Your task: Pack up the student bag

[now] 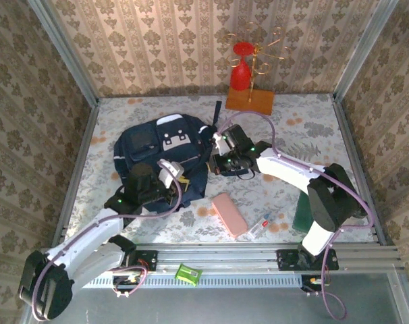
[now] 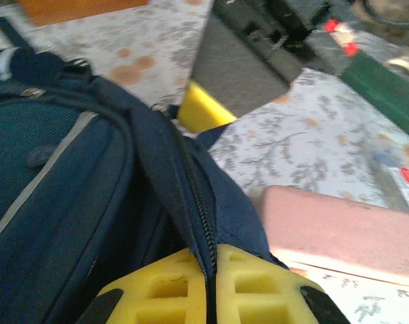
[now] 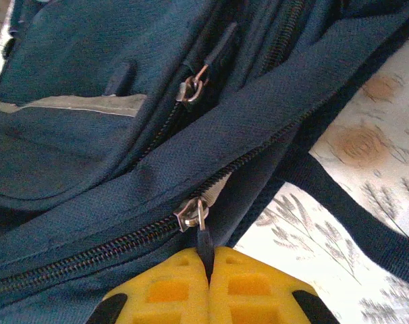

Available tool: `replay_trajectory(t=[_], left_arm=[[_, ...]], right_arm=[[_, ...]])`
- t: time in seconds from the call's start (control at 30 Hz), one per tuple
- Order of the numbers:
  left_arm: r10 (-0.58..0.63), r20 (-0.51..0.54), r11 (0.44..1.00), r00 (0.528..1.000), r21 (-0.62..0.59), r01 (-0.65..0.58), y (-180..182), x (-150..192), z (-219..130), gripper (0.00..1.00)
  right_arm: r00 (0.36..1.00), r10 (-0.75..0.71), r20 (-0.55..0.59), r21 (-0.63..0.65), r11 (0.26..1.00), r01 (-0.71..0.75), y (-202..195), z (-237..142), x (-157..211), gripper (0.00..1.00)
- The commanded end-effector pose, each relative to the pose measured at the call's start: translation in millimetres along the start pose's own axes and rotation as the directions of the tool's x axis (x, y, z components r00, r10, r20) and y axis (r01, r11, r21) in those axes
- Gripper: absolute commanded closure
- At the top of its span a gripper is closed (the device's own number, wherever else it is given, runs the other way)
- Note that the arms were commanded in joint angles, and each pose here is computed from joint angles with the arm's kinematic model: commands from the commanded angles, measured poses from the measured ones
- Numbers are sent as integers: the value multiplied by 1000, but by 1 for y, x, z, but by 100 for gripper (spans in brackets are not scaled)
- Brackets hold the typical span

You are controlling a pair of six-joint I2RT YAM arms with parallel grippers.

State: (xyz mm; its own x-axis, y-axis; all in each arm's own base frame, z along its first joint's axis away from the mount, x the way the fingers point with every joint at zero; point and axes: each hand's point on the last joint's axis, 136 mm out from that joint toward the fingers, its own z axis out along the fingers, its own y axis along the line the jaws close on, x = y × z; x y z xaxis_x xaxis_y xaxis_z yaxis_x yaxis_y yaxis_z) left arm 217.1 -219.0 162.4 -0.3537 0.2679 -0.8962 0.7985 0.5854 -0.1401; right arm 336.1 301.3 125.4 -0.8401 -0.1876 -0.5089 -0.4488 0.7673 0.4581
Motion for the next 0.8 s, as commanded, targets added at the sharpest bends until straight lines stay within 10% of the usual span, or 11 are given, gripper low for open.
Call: replay_trajectory(t=[0.0, 0.13, 0.3, 0.77], left_arm=[[-118, 15, 968, 993, -222, 118, 34, 4, -18, 100], [-197, -64, 928, 978, -334, 165, 49, 38, -25, 69], [-172, 5, 968, 985, -184, 170, 22, 8, -21, 37], [-43, -194, 989, 980, -144, 14, 13, 5, 35, 28]], right_arm=[[991, 40, 126, 146, 988, -58, -39, 2, -30, 100], [992, -25, 122, 27, 999, 22, 3, 8, -28, 100], [992, -37, 119, -73, 996, 46, 31, 9, -19, 100], [990, -40, 136, -152, 987, 60, 55, -5, -18, 100]])
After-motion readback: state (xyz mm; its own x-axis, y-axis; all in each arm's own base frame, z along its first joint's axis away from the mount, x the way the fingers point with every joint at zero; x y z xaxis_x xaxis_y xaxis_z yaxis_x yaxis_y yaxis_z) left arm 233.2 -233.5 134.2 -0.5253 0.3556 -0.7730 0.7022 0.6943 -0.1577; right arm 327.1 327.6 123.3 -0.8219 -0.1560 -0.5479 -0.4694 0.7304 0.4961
